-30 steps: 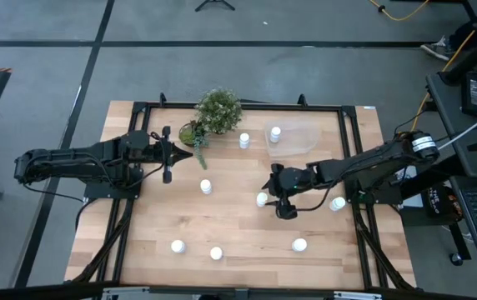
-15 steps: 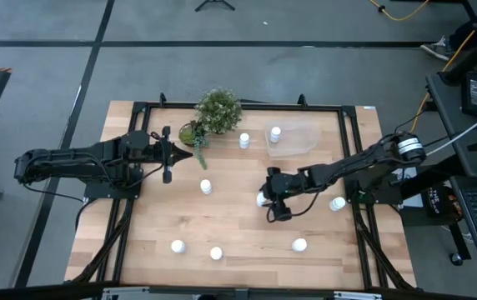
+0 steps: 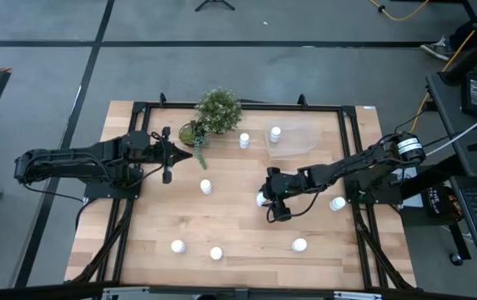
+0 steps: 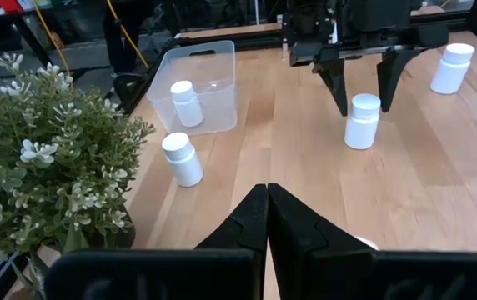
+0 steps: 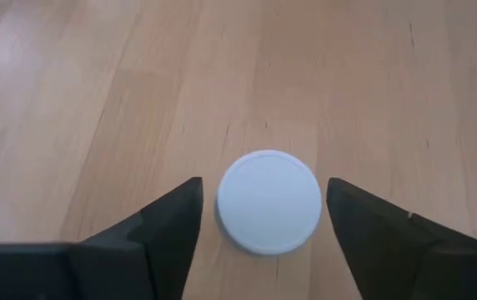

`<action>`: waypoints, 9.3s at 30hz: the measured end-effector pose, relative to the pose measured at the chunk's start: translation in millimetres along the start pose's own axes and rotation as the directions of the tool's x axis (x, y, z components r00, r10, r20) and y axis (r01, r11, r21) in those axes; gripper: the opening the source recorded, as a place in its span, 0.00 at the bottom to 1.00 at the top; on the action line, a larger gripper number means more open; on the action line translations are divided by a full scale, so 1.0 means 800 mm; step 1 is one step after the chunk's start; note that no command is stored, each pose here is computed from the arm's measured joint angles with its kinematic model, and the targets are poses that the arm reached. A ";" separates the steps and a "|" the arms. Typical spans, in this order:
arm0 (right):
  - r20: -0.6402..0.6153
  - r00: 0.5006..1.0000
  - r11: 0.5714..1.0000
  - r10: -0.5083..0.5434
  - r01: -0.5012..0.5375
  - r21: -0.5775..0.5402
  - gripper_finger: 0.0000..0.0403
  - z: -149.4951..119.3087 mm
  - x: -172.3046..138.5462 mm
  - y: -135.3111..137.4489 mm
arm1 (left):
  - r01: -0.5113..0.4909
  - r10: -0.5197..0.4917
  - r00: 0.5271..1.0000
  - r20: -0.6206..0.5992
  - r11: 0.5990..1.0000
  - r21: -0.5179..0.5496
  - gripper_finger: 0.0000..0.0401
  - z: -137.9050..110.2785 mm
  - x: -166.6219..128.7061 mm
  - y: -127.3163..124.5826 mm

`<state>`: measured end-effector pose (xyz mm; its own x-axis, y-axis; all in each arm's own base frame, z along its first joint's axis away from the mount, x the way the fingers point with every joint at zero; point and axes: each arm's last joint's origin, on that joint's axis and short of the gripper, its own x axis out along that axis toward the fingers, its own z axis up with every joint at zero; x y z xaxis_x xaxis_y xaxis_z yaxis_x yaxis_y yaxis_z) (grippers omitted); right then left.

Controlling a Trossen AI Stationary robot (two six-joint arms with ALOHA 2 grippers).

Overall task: Pick and place pill bottles into a basket
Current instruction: Put the white pill bottle into the transparent bin

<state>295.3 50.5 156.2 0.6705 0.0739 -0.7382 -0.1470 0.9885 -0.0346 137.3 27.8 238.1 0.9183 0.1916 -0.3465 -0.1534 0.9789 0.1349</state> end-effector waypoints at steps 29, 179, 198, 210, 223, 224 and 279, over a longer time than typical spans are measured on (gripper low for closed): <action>0.027 0.999 0.999 0.026 -0.026 0.024 0.38 0.004 -0.011 -0.025 | 0.003 -0.003 1.000 -0.026 1.000 0.003 0.01 -0.003 0.000 0.000; -0.213 0.866 0.769 -0.452 0.499 0.400 0.40 -0.082 -0.089 -0.257 | 0.005 -0.004 1.000 -0.031 1.000 0.027 0.01 -0.004 0.000 -0.001; -0.209 0.865 0.767 -0.457 0.502 0.399 0.68 -0.081 -0.089 -0.257 | 0.005 -0.004 0.999 -0.032 1.000 0.028 0.01 -0.004 0.000 -0.001; -0.140 0.848 0.775 -0.510 0.525 0.352 0.68 -0.066 -0.117 -0.252 | 0.005 -0.004 0.999 -0.032 1.000 0.028 0.01 -0.004 0.000 -0.001; 0.026 0.817 0.783 -0.575 0.541 0.308 0.53 -0.034 -0.173 -0.218 | 0.003 -0.002 0.999 -0.032 1.000 0.028 0.01 -0.004 0.000 0.000; 0.036 0.821 0.789 -0.570 0.535 0.301 0.49 -0.032 -0.173 -0.215 | 0.004 -0.003 0.999 -0.032 1.000 0.028 0.01 -0.004 0.000 0.000; 0.300 0.913 0.961 -0.276 0.265 0.078 0.01 -0.023 -0.104 -0.087 | 0.113 -0.145 0.953 -0.268 0.985 -0.131 0.52 -0.030 0.067 -0.030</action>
<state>236.3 -27.2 207.5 0.8708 -0.1663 -0.4627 0.0935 0.9799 -0.1761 181.0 16.6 193.9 0.7991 0.0597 -0.5982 -0.0953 0.9951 -0.0280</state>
